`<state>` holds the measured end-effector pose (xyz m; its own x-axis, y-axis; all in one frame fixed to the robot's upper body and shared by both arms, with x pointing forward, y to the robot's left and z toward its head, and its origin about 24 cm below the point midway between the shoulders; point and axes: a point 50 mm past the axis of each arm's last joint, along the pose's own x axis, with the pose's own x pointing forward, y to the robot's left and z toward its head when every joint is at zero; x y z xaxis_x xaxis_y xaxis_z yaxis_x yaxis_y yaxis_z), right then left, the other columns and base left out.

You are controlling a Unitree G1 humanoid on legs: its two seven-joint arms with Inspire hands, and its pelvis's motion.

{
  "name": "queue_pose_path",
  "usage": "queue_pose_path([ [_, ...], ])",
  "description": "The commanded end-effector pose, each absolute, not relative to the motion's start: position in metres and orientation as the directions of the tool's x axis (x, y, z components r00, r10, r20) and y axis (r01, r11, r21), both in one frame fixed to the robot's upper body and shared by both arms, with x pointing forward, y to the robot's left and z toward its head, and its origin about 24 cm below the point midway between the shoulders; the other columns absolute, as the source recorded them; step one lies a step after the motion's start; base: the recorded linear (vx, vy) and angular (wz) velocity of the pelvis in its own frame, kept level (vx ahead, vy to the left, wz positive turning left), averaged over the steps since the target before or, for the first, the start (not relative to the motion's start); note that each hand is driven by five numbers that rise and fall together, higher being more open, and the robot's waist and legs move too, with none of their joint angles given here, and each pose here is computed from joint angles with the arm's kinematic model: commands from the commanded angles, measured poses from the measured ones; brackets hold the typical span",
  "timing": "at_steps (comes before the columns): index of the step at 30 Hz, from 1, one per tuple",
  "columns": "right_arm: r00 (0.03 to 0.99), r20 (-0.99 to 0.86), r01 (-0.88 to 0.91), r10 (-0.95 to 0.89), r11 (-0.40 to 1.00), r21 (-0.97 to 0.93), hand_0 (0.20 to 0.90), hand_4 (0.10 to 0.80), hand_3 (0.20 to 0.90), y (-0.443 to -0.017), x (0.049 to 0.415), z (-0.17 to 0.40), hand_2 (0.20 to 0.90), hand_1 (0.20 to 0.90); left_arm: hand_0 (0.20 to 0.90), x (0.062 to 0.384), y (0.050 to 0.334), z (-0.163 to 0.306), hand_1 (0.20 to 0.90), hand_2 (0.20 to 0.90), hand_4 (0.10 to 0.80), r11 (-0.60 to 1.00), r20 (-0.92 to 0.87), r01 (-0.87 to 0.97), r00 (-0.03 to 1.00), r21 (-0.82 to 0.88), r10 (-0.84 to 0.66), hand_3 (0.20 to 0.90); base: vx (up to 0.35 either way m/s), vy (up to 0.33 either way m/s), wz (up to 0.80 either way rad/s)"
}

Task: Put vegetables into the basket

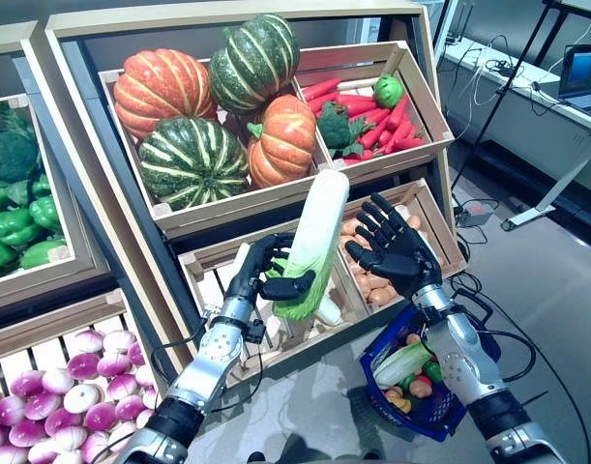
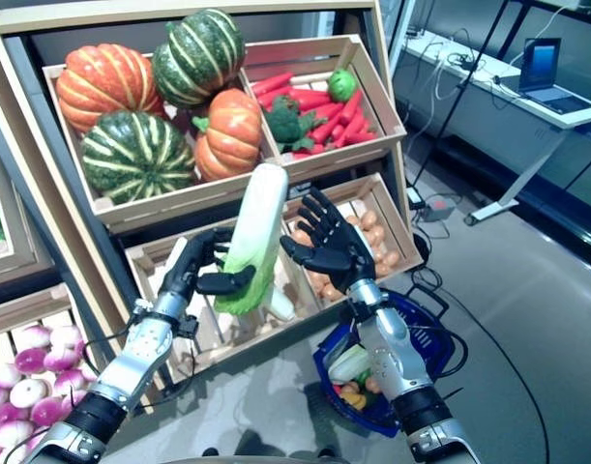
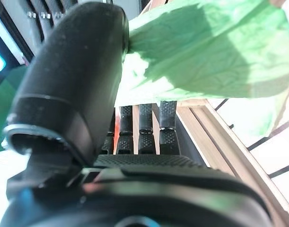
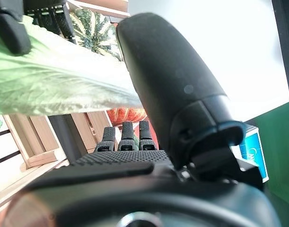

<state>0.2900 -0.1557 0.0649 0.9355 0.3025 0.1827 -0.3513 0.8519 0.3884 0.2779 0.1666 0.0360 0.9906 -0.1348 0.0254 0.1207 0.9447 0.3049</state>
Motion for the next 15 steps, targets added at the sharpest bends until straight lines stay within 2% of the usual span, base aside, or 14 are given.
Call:
queue_pose_path([
  [1, 0.834, 0.472, -0.474, 0.286, 0.808, 0.349, 0.900, 0.800, 0.900, -0.156, 0.310, 0.134, 0.900, 0.900, 0.300, 0.294, 0.144, 0.107, 0.300, 0.300, 0.400, 0.921, 0.395, 0.127, 0.875, 0.369, -0.279, 0.300, 0.000, 0.000, 0.00],
  [15, 0.876, 0.398, -0.454, 0.272, 0.744, 0.491, 0.900, 0.800, 0.900, -0.153, 0.318, 0.117, 0.900, 0.900, 0.300, 0.287, 0.125, 0.127, 0.300, 0.300, 0.400, 0.851, 0.511, 0.105, 0.760, 0.515, -0.403, 0.300, 0.000, 0.000, 0.00],
])
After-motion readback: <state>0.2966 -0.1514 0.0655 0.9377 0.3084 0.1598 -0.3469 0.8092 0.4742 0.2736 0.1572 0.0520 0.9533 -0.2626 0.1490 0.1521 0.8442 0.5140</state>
